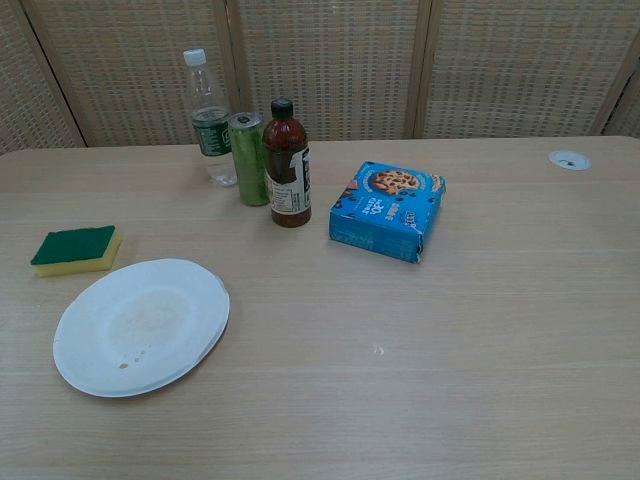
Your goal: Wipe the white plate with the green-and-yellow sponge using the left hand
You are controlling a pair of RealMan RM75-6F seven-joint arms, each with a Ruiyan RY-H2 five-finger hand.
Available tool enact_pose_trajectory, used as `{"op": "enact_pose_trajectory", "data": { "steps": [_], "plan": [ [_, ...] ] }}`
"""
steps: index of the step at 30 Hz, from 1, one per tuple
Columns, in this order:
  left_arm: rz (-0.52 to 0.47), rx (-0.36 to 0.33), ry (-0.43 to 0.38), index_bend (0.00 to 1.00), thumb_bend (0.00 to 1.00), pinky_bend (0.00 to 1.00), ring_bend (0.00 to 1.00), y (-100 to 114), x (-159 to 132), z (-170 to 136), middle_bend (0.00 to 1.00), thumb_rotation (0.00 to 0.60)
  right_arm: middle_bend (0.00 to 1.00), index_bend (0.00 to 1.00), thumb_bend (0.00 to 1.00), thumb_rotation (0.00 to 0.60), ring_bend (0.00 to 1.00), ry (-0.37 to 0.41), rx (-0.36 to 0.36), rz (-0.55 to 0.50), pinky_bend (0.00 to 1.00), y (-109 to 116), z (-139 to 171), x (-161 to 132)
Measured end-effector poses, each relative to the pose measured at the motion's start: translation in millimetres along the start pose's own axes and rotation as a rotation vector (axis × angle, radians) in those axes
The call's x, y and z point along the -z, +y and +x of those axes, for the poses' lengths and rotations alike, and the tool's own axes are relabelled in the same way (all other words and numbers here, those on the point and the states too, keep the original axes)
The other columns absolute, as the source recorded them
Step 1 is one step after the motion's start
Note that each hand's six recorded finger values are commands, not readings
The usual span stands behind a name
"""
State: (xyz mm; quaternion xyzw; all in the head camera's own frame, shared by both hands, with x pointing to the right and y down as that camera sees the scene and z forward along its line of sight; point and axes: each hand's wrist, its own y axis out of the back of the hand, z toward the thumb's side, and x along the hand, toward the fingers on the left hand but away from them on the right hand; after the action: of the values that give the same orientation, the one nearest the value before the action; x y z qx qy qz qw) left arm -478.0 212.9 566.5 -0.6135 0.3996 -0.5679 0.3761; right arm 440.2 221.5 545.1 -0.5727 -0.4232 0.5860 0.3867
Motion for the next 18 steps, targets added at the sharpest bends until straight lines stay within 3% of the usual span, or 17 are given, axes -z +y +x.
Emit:
{"op": "enact_pose_trajectory", "data": {
  "steps": [11,18],
  "plan": [
    [-0.007,0.011,-0.004,0.00,0.00,0.00,0.00,-1,1,3,0.00,0.600,0.00,0.00,0.00,0.600,0.00,0.003,-0.007,-0.007,0.00,0,2,-2],
    [-0.007,0.090,-0.084,0.00,0.00,0.00,0.00,-8,-5,42,0.00,0.600,0.00,0.00,0.00,0.600,0.00,0.005,-0.006,-0.012,0.00,2,1,-2]
  ]
}}
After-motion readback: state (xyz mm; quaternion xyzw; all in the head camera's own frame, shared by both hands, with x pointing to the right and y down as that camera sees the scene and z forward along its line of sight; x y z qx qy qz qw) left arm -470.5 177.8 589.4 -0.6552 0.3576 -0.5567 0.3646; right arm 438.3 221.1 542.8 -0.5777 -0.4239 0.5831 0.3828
